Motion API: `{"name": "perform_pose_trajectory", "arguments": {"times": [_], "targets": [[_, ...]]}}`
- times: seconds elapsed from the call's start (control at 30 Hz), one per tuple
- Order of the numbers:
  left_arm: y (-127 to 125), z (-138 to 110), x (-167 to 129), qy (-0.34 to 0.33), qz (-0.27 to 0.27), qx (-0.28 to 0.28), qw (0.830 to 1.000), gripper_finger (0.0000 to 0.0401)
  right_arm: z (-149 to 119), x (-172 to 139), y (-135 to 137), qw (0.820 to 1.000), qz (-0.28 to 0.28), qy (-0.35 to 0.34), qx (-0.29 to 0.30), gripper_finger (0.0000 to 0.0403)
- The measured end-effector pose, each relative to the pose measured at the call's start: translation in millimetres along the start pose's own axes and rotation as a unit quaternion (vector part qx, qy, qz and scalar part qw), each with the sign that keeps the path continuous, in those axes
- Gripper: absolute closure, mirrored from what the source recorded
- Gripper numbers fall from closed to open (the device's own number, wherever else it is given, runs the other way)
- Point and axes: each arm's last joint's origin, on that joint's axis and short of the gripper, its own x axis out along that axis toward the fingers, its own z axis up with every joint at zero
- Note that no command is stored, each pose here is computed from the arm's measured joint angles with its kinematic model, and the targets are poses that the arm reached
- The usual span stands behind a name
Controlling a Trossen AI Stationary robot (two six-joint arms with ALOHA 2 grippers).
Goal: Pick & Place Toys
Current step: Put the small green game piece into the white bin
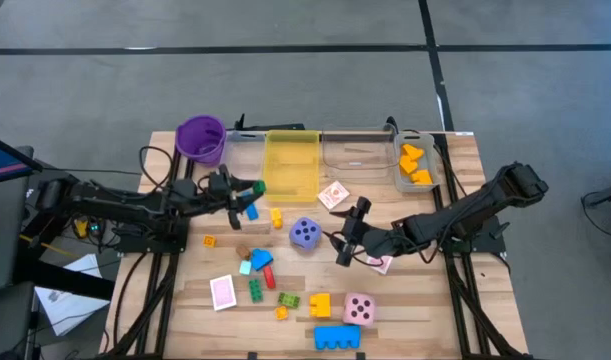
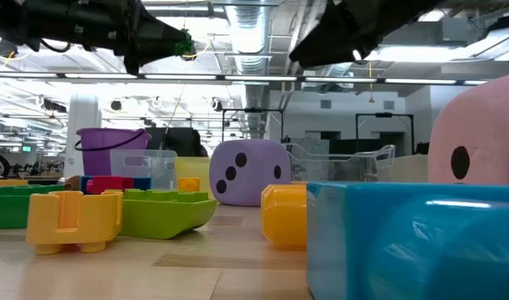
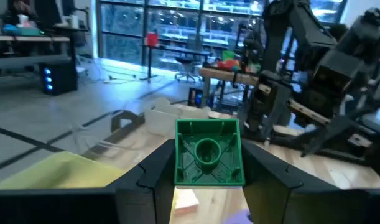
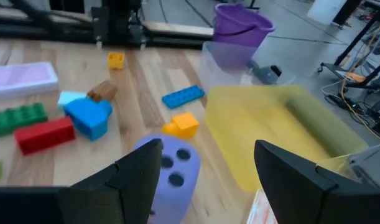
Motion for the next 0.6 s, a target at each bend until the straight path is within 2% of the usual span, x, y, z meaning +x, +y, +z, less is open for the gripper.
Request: {"name": "perform_pose_trajectory", "arguments": {"times": [0.33,0.47,0.6], "targets": [[2.5,-1.4,6.0,-0.007,0.010,-0.001,1.000,0.0258,42.0,10.5,-18.0,0.999,-0.033,-0.037,-0.007,0.0152],[1.2,-0.5,10.0,-0.025,0.008,-0.007,1.000,0.0258,44.9,13.4,-22.9,0.998,-0.045,-0.037,-0.004,0.0152],[-0.1,0.1,14.4,-0.044,0.007,0.000,0.999,0.0258,44.4,13.0,-25.6,0.995,-0.094,-0.035,-0.004,0.0152]]}}
